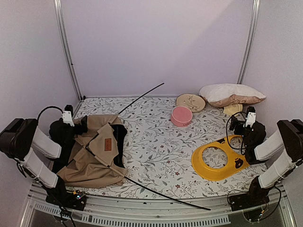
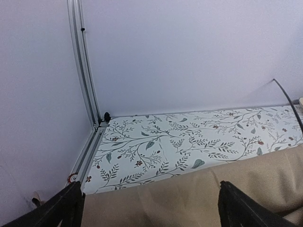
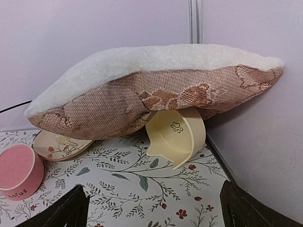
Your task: Set up the pet tent
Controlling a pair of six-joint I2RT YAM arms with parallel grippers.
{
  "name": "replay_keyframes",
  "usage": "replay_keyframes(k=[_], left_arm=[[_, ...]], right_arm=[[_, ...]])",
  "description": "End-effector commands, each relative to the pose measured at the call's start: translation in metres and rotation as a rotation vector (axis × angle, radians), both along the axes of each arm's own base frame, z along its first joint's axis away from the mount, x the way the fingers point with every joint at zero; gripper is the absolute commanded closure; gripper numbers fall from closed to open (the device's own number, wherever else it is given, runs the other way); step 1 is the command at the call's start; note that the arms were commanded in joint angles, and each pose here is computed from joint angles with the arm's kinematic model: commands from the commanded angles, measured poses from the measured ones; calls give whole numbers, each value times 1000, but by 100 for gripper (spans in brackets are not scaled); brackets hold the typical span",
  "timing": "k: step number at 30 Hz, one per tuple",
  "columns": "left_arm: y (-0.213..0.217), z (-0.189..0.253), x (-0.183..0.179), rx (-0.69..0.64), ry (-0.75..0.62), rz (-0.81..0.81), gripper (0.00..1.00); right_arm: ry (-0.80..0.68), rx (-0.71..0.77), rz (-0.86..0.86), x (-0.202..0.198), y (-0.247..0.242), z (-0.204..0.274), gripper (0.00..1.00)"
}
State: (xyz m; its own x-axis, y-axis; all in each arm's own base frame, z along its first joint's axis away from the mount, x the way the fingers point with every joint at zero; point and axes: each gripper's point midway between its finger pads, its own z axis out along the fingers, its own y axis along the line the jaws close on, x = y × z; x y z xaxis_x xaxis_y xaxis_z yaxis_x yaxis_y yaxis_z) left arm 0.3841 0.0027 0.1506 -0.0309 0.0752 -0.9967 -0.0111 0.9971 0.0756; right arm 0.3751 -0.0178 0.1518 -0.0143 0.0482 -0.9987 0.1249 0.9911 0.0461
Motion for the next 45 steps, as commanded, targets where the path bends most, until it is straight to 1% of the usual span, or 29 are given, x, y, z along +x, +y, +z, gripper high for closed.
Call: replay_keyframes(k=[1,3,5,6,9,10,11,13,15,17,19,20,21,22,24,25,27,29,32,34,35,37,38,39,40,41,43,45], left_arm=[[0,4,2,3,-11,-1,0],[8,6,0,-8,-21,55,1],[24,13,-3,-40,-36,158,0],[26,15,-3,-43,-31,173,1],[6,29,9,13,5,90,0],[-1,34,13,39,22,86,1],[-8,43,16,46,26,84,1],[-25,69,20,18,16,34,1],[-40,96,22,-38,14,-7,0],[-56,111,21,-78,64,-73,1],[-72,132,17,-133,90,-130,1],[-82,140,13,-148,100,-173,1],[-95,146,7,-162,115,-219,1],[-103,152,0,-171,123,-243,1],[-118,162,-14,-186,142,-287,0],[-122,166,-21,-191,155,-297,1],[-126,171,-34,-200,182,-301,0],[-121,174,-46,-225,210,-293,0],[-100,177,-63,-280,224,-205,1],[-83,179,-70,-356,231,-121,1],[-79,182,-73,-373,224,-116,1],[-81,188,-77,-392,209,-150,0],[-82,189,-78,-412,212,-154,1],[-83,187,-78,-434,227,-151,0],[-84,182,-77,-454,254,-144,0],[-84,174,-76,-477,288,-129,0],[-82,153,-77,-537,351,-90,0],[-88,133,-80,-610,403,-93,1]], right_arm=[[-24,-6,13,4,3,6,1],[-24,-6,13,3,3,7,1],[-23,-6,14,3,2,6,1],[-23,-6,14,3,2,6,1],[-28,-6,7,3,1,8,1],[-40,-5,-5,3,0,13,1],[-14,-6,-22,5,-2,13,1],[25,-7,-35,13,-3,19,1],[39,-16,-39,19,3,31,1],[39,-42,-49,20,12,48,1],[26,35,78,21,44,66,1],[21,56,107,19,59,75,1],[20,53,141,16,80,84,1],[16,32,197,8,112,93,1],[10,-24,255,-4,146,107,1],[7,-48,327,-15,174,115,1],[31,-73,392,-33,208,120,1],[52,-90,446,-53,236,124,1],[100,-120,521,-78,266,129,1],[155,-57,598,-85,279,132,1],[170,-42,639,-90,284,134,1],[167,-36,670,-93,288,142,1],[163,-29,645,-91,283,144,1],[167,-9,583,-87,274,143,1],[175,47,509,-83,262,143,1],[182,82,475,-82,256,142,1],[181,129,525,-83,259,143,1],[189,121,559,-85,265,141,1]])
